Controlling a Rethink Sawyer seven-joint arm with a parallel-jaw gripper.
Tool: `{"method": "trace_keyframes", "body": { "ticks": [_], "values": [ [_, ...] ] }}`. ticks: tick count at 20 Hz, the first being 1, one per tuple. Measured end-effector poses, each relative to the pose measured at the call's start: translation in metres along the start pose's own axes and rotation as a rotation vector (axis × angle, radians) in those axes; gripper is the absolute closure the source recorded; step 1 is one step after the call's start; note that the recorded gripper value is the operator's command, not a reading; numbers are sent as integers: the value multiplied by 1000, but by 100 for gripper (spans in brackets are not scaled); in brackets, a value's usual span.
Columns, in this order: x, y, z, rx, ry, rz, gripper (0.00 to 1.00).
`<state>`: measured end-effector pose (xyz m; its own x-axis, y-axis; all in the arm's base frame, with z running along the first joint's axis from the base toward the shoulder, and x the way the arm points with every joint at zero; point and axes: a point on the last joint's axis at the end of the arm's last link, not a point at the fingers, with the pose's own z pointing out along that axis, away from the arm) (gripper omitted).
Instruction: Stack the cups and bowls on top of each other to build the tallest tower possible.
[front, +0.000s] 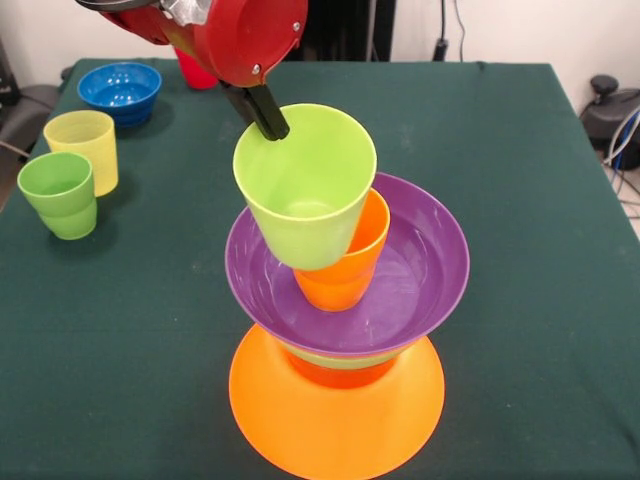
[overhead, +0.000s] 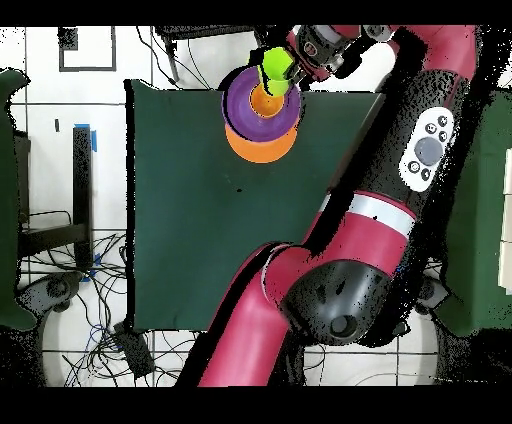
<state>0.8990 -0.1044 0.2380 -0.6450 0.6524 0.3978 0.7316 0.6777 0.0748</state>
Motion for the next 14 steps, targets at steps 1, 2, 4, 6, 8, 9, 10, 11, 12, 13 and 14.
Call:
{"method": "trace_keyframes", "body": {
  "ticks": [1,2,4,6,8,9,10,11,12,13,14],
  "values": [
    [0,0,0,0,0,0,100],
    [0,0,0,0,0,-1,100],
    [1,1,0,1,-1,-2,100],
    [2,2,0,3,-2,-4,100],
    [5,3,1,17,-10,-8,100],
    [6,4,1,19,-11,-9,100],
    [6,4,1,21,-13,-11,100],
    [8,5,0,23,-15,-13,100],
    [9,5,0,26,-18,-15,100],
    [11,6,-2,29,-22,-18,100],
    [12,7,-3,30,-25,-21,100]
  ]
}}
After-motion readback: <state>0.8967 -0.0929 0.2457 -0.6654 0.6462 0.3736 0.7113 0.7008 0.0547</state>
